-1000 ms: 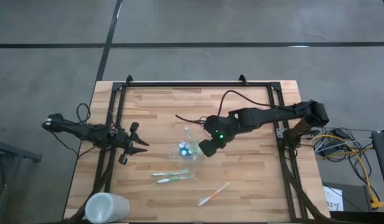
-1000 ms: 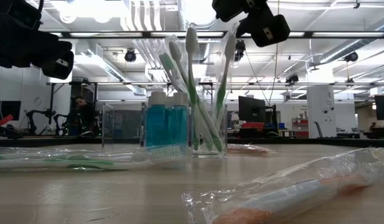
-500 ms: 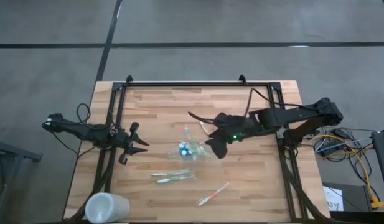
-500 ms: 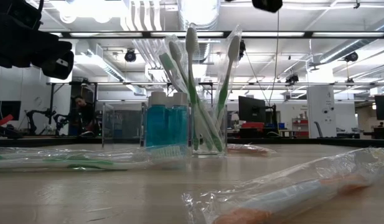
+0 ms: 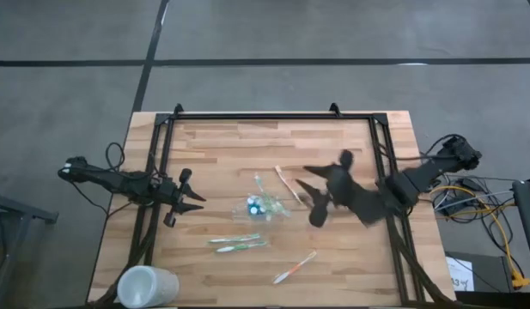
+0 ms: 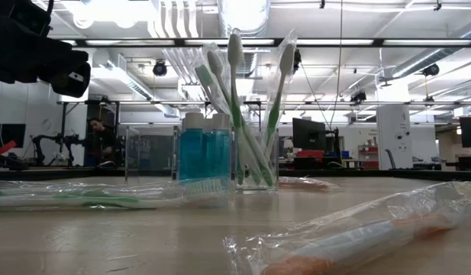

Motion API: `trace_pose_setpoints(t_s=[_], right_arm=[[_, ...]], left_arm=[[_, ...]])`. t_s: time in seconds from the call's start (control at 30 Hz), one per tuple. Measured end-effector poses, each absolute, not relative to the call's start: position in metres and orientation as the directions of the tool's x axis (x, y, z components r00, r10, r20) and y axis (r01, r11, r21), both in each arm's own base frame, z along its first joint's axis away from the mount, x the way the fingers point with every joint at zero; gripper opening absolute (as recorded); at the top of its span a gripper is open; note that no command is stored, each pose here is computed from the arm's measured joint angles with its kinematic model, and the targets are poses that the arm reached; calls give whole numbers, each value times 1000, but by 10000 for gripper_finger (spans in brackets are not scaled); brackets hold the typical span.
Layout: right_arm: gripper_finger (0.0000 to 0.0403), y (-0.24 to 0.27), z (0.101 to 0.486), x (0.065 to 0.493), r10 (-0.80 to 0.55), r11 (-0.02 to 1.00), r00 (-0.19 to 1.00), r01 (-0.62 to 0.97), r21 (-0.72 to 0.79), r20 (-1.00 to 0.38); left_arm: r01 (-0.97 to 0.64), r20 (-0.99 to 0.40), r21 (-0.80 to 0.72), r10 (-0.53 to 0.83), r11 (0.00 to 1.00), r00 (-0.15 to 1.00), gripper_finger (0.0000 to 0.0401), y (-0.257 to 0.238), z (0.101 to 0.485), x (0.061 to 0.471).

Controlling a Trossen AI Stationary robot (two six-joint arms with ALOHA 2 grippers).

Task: Pick & Place toothbrushing station
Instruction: Adjust the transparent organizer on the table

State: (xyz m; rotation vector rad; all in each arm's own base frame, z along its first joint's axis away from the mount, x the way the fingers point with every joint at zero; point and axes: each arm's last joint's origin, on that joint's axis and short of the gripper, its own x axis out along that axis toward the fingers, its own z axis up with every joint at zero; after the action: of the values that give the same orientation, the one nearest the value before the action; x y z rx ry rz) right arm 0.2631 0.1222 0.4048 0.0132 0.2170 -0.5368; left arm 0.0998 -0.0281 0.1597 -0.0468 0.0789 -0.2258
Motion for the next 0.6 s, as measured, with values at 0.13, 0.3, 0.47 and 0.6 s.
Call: trace_pose_setpoints(t_s=[0.13, 0.3, 0.47, 0.6], right_arm=[[160, 145, 405, 243, -590, 804, 796, 564, -190, -137], [152, 148, 406, 215, -569, 814, 811, 531, -235, -139], [162, 134, 396, 197, -568, 813, 810, 522, -259, -147], [181, 116, 386, 183, -573, 811, 805, 529, -250, -153]], left_arm=[[221, -73, -55, -225, 974, 972, 108, -28, 160, 100], [221, -73, -55, -225, 974, 972, 108, -28, 160, 100], [221, -73, -55, -225, 974, 972, 108, -28, 160, 100], [222, -73, -55, -225, 974, 972, 108, -28, 160, 100]])
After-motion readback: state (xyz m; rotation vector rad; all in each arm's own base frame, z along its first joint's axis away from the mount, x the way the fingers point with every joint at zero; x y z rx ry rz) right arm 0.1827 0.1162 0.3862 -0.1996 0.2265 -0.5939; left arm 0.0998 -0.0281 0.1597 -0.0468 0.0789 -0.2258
